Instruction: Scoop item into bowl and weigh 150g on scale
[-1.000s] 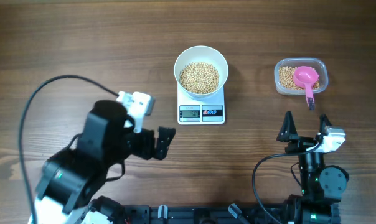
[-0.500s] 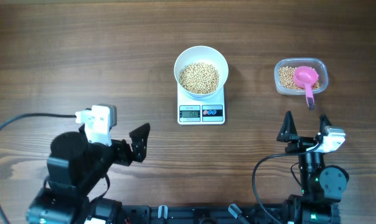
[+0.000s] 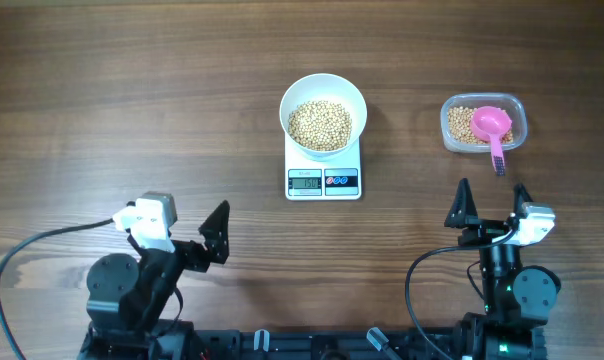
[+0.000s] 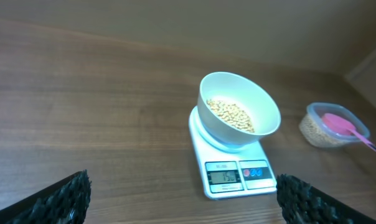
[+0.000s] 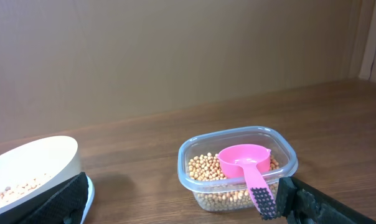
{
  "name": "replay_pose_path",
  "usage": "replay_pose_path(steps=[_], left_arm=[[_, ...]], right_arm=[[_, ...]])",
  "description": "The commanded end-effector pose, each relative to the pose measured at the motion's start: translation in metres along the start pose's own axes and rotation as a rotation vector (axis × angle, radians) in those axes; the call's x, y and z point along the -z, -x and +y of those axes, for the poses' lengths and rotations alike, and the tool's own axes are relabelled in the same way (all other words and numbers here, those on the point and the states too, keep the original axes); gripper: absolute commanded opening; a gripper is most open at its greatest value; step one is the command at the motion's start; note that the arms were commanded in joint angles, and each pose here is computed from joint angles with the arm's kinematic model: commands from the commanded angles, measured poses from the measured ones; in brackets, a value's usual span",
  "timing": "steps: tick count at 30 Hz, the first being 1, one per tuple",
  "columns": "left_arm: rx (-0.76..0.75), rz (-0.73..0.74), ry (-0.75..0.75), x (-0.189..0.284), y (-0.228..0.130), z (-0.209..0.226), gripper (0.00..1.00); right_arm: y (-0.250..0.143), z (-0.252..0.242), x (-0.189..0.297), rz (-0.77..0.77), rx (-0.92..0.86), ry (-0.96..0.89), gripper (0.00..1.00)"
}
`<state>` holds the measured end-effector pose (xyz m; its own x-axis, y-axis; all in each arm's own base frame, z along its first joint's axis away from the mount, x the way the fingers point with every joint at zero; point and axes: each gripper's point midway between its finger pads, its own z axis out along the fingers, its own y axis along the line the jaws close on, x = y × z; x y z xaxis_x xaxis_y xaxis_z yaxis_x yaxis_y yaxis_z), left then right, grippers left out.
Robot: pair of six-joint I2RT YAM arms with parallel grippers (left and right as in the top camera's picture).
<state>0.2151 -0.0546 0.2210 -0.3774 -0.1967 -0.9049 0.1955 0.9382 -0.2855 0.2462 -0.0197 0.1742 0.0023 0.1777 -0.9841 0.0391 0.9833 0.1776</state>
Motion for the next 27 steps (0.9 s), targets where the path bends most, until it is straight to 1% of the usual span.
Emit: replay_pose_path(steps=[1, 9, 14, 25, 27], left_arm=[[-0.004, -0.063, 0.027, -0.005, -0.006, 0.013, 1.0], [-0.03, -0.255, 0.058, -0.009, 0.0, 0.031, 1.0], [-0.05, -0.346, 0.065, -0.011, 0.003, 0.038, 1.0], [-0.067, -0.414, 0.064, -0.017, 0.003, 0.043, 1.0], [-0.069, -0.421, 0.062, -0.018, 0.002, 0.044, 1.0]], right_arm=[[0.003, 0.0, 0.001, -0.014, -0.004, -0.003, 1.0], [0.003, 0.0, 0.001, -0.014, -0.004, -0.003, 1.0], [0.003, 0.0, 0.001, -0.014, -0.004, -0.003, 1.0], [0.003, 0.0, 0.001, -0.014, -0.004, -0.003, 0.98], [0.003, 0.0, 0.001, -0.014, -0.004, -0.003, 1.0]])
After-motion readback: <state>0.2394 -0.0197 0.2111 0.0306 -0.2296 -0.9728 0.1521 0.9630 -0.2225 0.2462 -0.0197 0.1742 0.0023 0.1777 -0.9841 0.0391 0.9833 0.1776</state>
